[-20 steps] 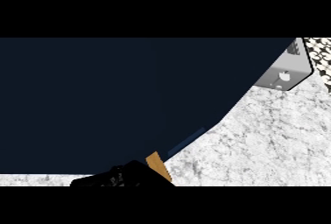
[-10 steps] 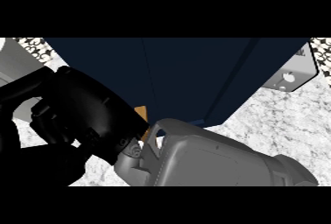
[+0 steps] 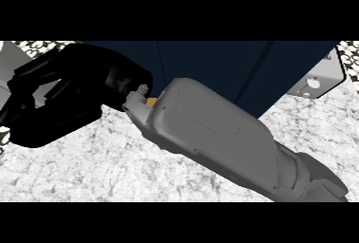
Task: Pick up the wine, place it into the cabinet and close the cabinet
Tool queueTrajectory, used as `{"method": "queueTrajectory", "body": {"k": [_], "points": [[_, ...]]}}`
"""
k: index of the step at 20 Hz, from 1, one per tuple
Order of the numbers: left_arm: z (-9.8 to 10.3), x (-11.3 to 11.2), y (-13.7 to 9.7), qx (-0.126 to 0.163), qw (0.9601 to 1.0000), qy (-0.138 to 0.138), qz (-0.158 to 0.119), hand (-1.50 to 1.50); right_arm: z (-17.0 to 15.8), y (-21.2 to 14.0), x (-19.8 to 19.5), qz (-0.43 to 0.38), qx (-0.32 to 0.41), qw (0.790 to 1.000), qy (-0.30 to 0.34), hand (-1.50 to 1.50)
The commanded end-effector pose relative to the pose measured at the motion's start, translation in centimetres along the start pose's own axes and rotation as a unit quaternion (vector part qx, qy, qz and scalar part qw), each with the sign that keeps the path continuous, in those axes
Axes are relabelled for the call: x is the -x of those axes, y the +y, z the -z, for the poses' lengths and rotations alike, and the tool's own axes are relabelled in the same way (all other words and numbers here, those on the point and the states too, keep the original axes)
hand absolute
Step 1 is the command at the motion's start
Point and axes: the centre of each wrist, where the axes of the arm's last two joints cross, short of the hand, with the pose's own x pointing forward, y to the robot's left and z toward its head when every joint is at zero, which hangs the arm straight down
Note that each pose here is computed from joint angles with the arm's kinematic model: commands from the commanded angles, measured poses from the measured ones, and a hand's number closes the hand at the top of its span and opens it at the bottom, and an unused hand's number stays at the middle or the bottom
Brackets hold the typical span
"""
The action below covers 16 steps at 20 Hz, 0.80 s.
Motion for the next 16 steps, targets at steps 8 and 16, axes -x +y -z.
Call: {"method": "queueTrajectory", "body": {"k": [8,16], "points": [[-0.4,-1.4,1.1,-0.014,0.9998,0.0,0.011,-1.5,0.1,-9.9,2.5,0.0,0.153,0.986,-0.068,1.5],[0.9,-1.5,-0.1,0.016,0.9996,0.001,-0.022,-1.5,-3.5,-14.4,4.4,0.0,0.191,0.979,-0.075,1.5]]}}
